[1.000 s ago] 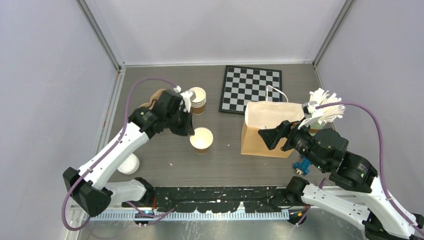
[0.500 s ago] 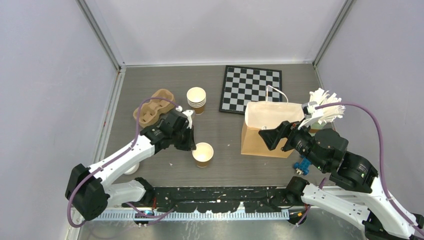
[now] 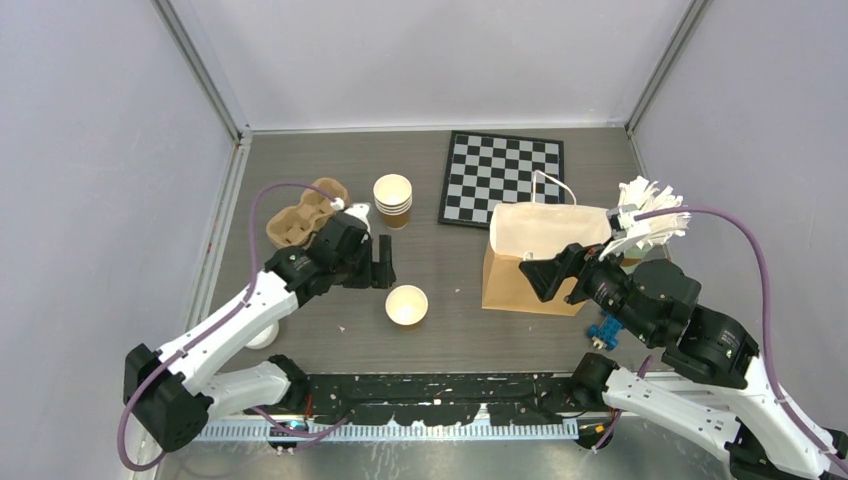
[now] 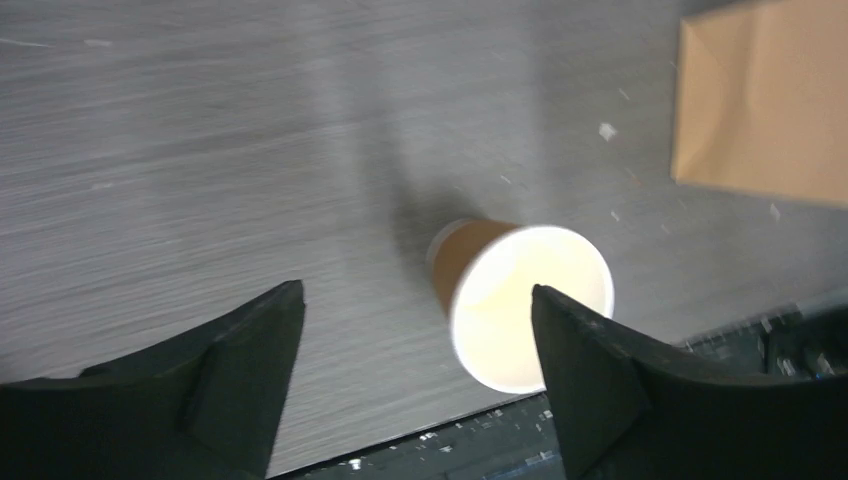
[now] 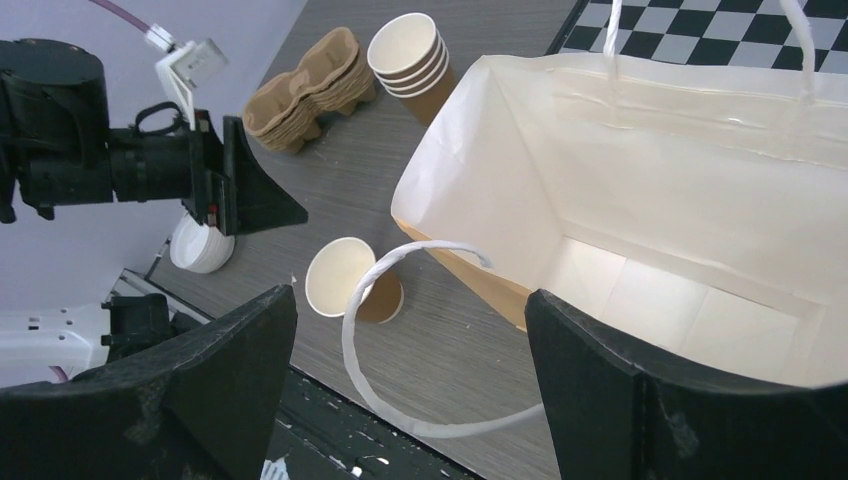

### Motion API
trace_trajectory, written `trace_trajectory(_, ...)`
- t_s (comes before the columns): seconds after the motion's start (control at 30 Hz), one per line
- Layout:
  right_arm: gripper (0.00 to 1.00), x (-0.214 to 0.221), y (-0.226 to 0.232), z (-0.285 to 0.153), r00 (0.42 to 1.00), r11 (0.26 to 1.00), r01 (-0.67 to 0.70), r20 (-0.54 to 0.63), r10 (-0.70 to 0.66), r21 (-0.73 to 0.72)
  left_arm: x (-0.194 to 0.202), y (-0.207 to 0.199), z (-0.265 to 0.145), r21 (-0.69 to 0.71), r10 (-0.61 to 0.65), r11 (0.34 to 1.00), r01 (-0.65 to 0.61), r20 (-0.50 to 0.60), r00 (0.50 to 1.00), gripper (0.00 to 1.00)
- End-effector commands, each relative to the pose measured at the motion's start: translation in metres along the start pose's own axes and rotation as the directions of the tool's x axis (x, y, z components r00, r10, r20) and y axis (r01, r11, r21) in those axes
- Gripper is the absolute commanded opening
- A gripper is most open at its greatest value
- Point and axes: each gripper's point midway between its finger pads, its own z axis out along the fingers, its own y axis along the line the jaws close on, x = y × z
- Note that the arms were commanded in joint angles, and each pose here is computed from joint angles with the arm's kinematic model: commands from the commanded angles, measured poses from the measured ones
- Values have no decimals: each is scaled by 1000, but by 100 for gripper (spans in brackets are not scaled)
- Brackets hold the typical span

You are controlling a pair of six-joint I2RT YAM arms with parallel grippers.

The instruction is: Pack the takeout coffee

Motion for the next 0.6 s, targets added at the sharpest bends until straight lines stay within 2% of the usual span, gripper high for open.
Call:
trace_trajectory(0.0,88,-12,6,-7,999,999,-26,41,27,-35,-39,51,-38,-311,-68,942,129,200,977,89)
trace_trajectory(0.07,88,-12,7,-8,999,999,-26,41,28,-38,-43,72,-55,-412,-81,893,184,254,964,98)
trace_trajectory(0.2,88,-11,9,-8,999,999,-24,36,26,-47,-49,108,-85,-526,-112,793,307,368,923,100)
trace_trajectory(0.27,88,-10,9,-7,999,999,-21,31,23,-47,-44,126,-93,-546,-182,739,395,403,897,91)
trace_trajectory(0.4,88,-7,9,-6,999,999,-23,21,25,-49,-27,165,-106,-574,-321,614,541,445,836,88)
trace_trajectory(0.5,88,-5,11,-5,1000,998,-27,14,28,-62,-8,198,-126,-583,-399,439,684,556,730,83)
trace_trajectory(0.57,88,-3,13,-4,1000,997,-29,6,29,-68,-4,214,-135,-533,-424,329,780,655,626,81)
